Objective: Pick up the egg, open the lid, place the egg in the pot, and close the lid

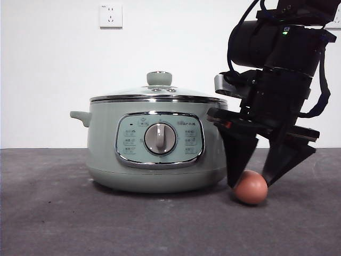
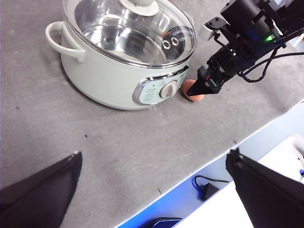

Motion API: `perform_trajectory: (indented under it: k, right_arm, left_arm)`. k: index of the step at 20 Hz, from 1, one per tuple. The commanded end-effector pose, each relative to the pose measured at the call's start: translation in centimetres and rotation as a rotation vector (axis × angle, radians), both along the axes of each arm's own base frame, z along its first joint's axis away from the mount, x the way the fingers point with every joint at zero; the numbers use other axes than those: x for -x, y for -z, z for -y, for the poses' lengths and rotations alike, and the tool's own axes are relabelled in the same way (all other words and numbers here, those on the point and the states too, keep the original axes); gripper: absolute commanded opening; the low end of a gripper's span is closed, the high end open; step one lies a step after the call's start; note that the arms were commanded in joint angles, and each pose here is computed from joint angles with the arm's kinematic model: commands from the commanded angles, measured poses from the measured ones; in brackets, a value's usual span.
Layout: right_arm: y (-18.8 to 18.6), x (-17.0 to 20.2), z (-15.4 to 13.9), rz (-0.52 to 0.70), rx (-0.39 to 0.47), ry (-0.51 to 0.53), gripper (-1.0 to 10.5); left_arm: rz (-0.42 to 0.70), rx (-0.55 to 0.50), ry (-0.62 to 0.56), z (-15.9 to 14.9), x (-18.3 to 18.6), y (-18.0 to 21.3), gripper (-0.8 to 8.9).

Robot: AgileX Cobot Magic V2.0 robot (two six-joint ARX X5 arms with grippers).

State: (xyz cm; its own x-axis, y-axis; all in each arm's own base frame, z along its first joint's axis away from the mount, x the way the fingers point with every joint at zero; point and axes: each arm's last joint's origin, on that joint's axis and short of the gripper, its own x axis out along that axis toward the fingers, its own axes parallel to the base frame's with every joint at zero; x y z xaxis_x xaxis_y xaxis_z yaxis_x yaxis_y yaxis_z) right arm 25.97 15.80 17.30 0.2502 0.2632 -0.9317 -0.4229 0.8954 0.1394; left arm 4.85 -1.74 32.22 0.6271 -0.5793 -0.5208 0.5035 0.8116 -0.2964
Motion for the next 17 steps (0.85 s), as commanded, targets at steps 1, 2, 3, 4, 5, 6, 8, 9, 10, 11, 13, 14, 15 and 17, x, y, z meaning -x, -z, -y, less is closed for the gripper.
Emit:
perform_trajectory:
  k: [1,2,3,4,5,6,8,9,10,11,13,14,15,17]
  right_arm:
    - [0.3,-0.1,-0.1,-0.009,0.0,-0.011,-0.2]
    - [0.3,0.0,-0.1,-0.01,0.001,-0.01,-0.2]
    - [0.3,0.0,-0.1,-0.014,0.004,-0.01,-0.2]
    - [0.3,0.0,-0.1,-0.013,0.008,-0.008,-0.2]
    - [0.3,0.0,-0.1,-0.013,0.008,-0.007,-0.2]
    - [0.3,0.0,0.0,-0.011,0.006,-0.007,-0.2]
    - [-0.5,0.3,0.2,-0.005,0.003,-0.008,-0.2]
    - [-1.3,0.8,0.4,-0.001,0.003,-0.009,-0.2]
    - [-2.3,1.4,0.8,0.005,0.005,-0.017,-0.2]
    - [-3.6,2.2,1.3,0.019,0.005,-0.032,-0.2]
    - [-7.0,4.4,2.6,0.089,-0.022,-0.054,-0.2]
    - [-8.8,5.6,3.3,0.145,-0.052,-0.055,-0.2]
    - [-10.6,6.9,4.1,0.21,-0.088,-0.054,-0.2]
    - [-13.1,9.2,5.5,0.321,-0.151,-0.052,-0.2]
  left_arm:
    - [0.012,0.0,0.001,0.0,0.0,-0.1,6.34]
    - [0.012,0.0,0.001,0.0,0.0,-0.1,6.34]
    - [0.012,0.0,0.001,0.0,0.0,-0.1,6.34]
    - [0.012,0.0,0.0,0.0,0.0,-0.1,6.34]
    - [0.012,0.0,0.001,0.0,0.0,-0.1,6.34]
    - [0.012,0.0,0.0,0.0,0.0,-0.1,6.34]
    - [0.009,0.0,0.001,0.0,-0.1,-0.1,6.34]
    - [0.006,0.0,0.001,0.0,-0.3,-0.1,6.34]
    - [0.001,0.001,0.003,0.0,-0.7,-0.1,6.34]
    - [-0.003,0.002,0.003,0.0,-1.2,-0.2,6.34]
    - [-0.007,0.021,-0.003,0.1,-2.7,-0.4,6.34]
    - [-0.006,0.051,-0.002,0.2,-3.7,-0.6,6.34]
    - [0.01,0.07,0.015,0.4,-4.8,-0.9,6.34]
    - [0.044,0.073,0.039,0.9,-6.7,-1.8,6.34]
